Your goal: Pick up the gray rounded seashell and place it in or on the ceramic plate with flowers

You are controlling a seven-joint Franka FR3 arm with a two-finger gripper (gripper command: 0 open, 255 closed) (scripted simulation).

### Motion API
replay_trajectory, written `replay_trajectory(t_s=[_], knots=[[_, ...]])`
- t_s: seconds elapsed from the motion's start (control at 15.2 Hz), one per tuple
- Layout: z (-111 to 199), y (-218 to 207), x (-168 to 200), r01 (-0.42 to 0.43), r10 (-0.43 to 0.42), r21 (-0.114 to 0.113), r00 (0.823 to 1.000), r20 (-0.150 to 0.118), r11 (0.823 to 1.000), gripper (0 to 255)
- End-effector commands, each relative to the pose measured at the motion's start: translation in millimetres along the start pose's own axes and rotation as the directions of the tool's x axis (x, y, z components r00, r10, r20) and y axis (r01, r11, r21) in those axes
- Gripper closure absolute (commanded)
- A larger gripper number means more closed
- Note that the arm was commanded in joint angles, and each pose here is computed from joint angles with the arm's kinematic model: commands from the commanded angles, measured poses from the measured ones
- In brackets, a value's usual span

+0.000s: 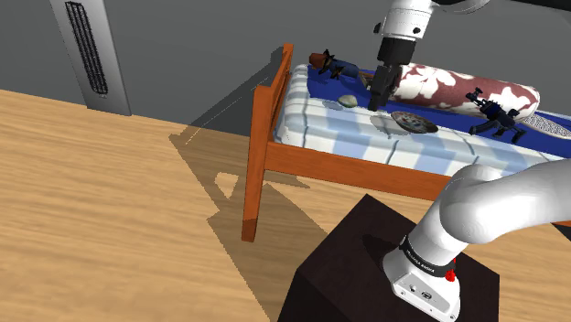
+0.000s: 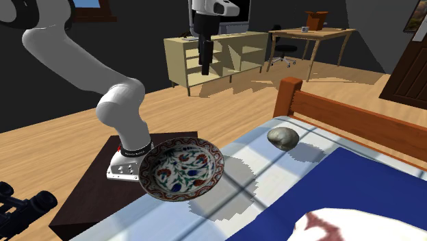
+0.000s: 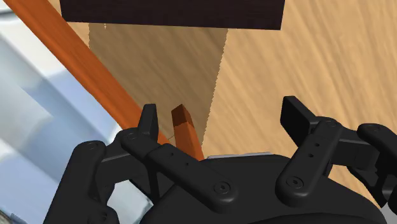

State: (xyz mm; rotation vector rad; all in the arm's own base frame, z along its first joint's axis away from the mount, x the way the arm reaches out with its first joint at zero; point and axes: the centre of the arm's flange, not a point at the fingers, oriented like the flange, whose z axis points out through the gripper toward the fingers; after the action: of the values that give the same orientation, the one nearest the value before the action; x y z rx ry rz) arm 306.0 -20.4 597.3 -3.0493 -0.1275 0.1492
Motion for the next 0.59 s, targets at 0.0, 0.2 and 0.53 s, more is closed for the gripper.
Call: replay_trajectory(t_s=[0.0, 0.2, 0.53], knots=[[0, 0, 0, 0.000, 0.000, 0.000, 1.000, 0.000, 1.000, 0], [2, 29, 28, -0.051, 0.051, -0.007, 0.999, 0.011, 0.999, 0], [7, 80, 71, -0.136, 0.136, -0.020, 0.990, 0.029, 0.991, 0]])
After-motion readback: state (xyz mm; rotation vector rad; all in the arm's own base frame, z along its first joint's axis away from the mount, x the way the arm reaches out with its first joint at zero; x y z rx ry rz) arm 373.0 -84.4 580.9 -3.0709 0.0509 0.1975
